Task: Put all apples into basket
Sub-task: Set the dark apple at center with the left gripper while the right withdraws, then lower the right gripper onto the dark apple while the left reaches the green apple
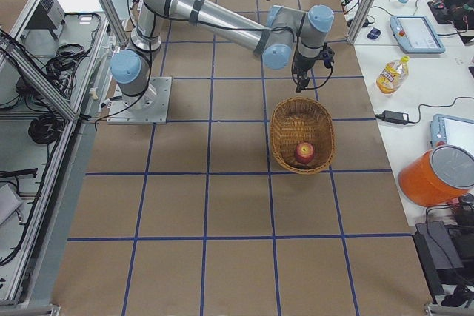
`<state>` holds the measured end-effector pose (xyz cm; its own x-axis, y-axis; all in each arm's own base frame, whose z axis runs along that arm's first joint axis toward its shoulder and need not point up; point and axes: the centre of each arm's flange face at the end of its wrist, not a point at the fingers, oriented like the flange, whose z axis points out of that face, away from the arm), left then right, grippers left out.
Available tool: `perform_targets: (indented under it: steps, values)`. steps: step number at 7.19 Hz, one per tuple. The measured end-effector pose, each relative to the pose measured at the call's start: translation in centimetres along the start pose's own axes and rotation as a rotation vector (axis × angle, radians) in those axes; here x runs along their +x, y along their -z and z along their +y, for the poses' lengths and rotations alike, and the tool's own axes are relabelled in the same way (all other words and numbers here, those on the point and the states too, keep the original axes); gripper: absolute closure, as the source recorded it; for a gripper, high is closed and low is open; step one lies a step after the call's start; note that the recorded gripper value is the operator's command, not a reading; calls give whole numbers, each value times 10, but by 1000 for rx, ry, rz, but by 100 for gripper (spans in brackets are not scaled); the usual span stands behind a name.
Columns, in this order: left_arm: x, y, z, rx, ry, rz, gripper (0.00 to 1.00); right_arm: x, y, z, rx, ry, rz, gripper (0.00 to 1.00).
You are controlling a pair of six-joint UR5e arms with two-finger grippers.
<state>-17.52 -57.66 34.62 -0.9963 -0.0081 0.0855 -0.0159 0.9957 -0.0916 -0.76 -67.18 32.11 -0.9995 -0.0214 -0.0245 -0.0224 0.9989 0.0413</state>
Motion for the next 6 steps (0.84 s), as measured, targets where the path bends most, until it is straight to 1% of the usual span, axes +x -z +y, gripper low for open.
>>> perform_targets:
  steps: [1, 2, 3, 4, 5, 6]
  values:
    - [-55, 27, -11, -11, -36, -15, 0, -47, -2, 1, -6, -23, -2, 0]
    - [-117, 44, -17, -10, -62, -25, 0, -97, -4, 4, -9, -46, -3, 0]
    - [-186, 51, -19, -15, -54, -32, 0, -142, -7, 10, -12, -61, -8, 0]
    - [-253, 47, -15, -34, -19, -26, 0, -182, -10, 18, -16, -75, -14, 0]
    - [-297, 38, -11, -50, -31, -16, 0, -219, -13, 28, -25, -97, -25, 0]
    - [-323, 24, -14, -54, -83, -16, 0, -255, -21, 43, -46, -127, -38, 0]
